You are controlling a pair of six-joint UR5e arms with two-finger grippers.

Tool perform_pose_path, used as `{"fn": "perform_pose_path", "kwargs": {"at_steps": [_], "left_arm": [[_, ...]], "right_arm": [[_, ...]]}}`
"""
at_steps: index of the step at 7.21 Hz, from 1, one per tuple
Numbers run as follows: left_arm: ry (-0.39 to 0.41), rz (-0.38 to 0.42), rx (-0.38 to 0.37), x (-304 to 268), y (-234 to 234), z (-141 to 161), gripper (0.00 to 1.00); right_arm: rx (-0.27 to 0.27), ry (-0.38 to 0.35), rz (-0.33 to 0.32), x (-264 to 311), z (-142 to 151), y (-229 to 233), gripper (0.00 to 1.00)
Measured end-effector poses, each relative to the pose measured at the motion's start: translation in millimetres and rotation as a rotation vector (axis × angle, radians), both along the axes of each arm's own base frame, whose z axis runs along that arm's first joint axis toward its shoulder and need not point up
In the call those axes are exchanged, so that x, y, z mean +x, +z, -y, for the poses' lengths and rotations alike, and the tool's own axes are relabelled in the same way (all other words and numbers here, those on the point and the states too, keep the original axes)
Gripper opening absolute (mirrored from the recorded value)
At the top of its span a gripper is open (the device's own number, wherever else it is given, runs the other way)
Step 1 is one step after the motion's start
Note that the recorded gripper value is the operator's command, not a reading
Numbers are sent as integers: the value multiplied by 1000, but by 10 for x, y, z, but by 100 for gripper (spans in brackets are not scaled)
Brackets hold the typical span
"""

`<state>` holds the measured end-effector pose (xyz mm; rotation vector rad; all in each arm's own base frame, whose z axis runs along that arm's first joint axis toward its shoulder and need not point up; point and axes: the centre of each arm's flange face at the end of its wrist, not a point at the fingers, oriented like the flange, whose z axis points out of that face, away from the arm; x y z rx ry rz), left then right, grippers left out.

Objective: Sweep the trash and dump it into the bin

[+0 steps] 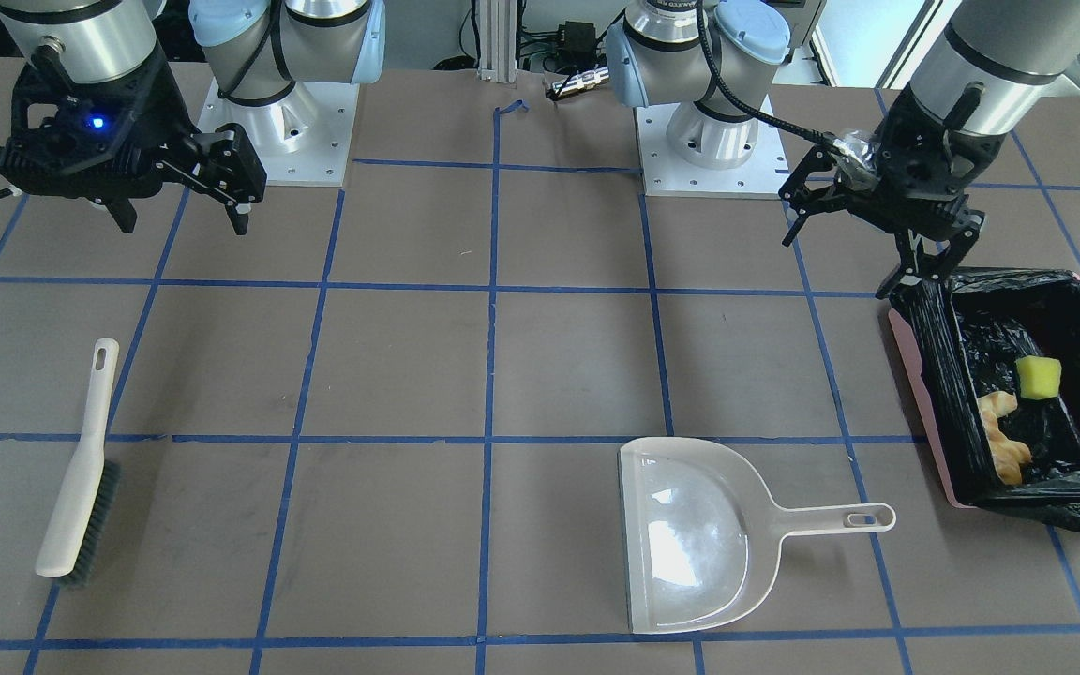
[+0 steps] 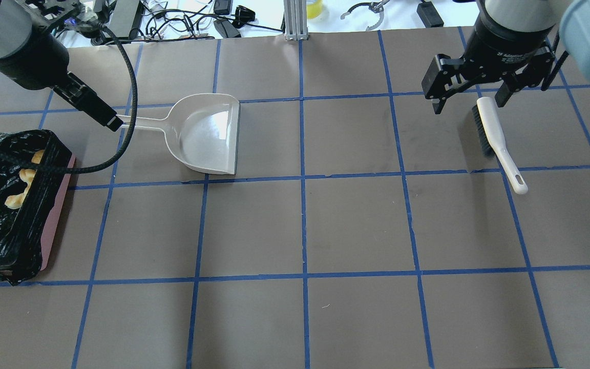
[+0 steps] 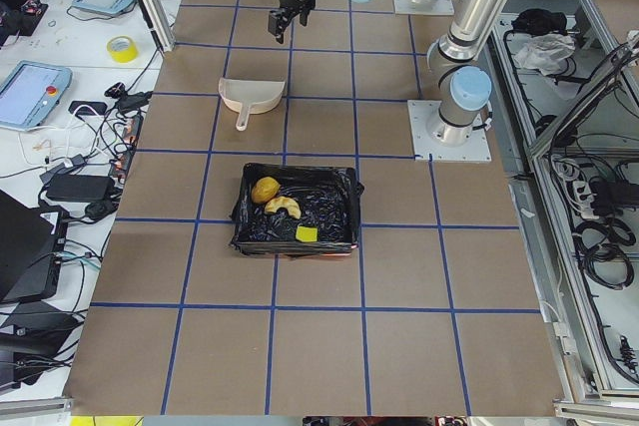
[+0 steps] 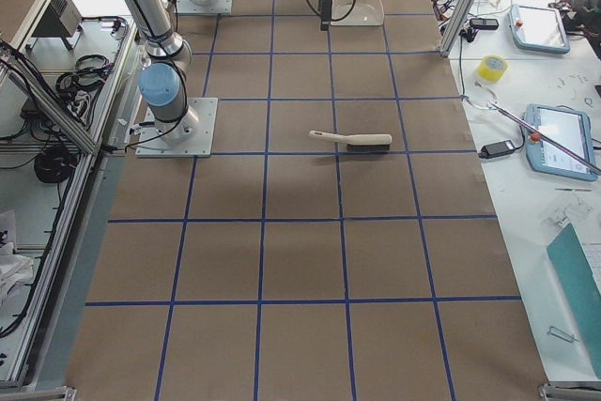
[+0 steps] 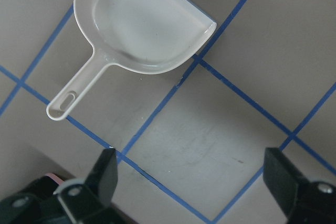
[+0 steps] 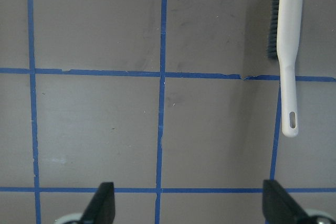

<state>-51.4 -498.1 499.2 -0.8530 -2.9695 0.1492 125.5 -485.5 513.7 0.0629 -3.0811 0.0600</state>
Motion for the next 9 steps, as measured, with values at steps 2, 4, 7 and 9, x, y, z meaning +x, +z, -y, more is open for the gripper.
{"fn": "perform_pose_path", "kwargs": {"at_steps": [2,4,7,9], "left_arm": [[269,66,37,-245,10,-91,100],[463,63,21,-529,2,-60,100],[534,24,14,-771,26,52,100],[534,23,17,-944,10,38,100]], "right_arm": [[-13,-1,-19,-20,-52,72,100],[-28,-9,-67,-87,-110,166,100],[-26,-6,-48,-56,-47,189,100],[26,0,-16,-24,106,99,99]]}}
